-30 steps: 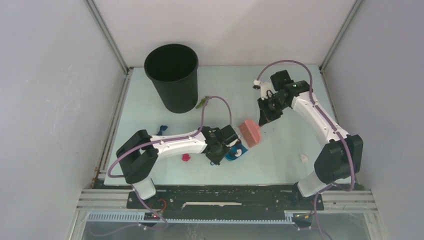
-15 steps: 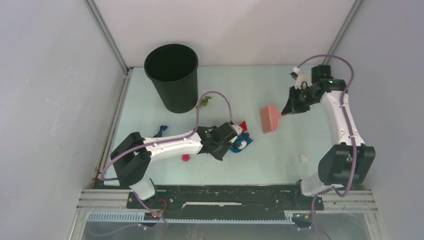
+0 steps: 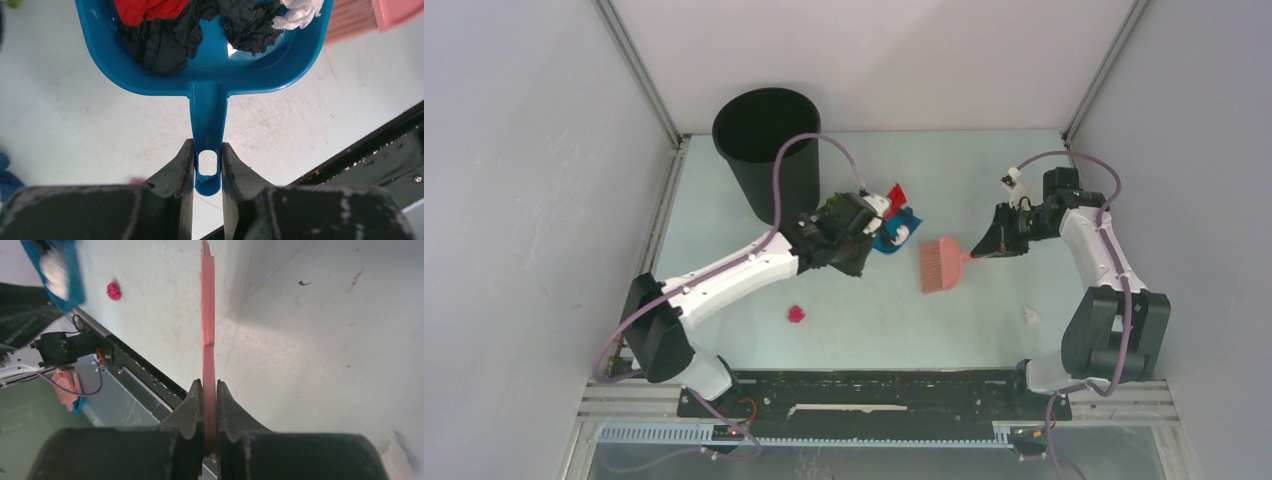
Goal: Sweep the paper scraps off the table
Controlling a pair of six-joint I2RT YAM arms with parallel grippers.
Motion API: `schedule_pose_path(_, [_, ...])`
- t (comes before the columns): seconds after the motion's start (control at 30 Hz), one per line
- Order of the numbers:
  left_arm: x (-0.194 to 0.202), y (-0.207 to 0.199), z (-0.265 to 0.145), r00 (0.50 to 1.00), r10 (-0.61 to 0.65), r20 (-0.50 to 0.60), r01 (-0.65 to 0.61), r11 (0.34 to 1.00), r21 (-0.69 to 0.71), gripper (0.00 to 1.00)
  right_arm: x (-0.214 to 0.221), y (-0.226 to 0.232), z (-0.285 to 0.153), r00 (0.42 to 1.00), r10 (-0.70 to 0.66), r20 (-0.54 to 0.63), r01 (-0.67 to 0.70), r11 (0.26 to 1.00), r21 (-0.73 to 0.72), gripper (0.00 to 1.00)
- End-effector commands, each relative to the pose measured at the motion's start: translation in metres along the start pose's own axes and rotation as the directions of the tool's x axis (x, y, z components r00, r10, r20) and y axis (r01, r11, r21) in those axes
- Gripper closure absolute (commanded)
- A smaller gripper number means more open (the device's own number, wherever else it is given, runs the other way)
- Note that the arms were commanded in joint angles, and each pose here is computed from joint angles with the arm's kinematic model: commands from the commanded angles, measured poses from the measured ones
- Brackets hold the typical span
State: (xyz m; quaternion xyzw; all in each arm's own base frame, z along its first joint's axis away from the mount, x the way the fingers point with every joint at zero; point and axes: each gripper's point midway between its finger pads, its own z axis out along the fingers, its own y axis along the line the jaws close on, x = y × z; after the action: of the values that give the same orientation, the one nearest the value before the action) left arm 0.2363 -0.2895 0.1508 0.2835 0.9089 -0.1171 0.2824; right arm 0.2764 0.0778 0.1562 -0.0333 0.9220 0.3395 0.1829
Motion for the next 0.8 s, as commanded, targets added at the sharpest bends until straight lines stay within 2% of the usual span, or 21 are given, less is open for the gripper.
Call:
schedule_pose_path(0.0, [-0.031,0.031,-0.043,0.992,-0.081,0.095,0.084,0.996,-0.035,1.0,-0.004,0.01,0.01,1.0,-0.014,0.014,0.015,0.992,-0.123,1.0])
schedule_pose_path(0.37, [-0.076,0.098,-0.106,0.948,-0.202,0.245,0.229,0.969,-0.088,1.0,0.013,0.007,0.022,0.999,-0.031,-0.045,0.025,0.992,-0.125,1.0])
schedule_pose_path(0.77, [-0.136,0.126,-0.15,0.854,-0.341,0.392,0.348,0.936,0.056,1.0,0.019,0.011,0.029,0.994,-0.07,-0.078,0.06,0.991,-0.121,1.0])
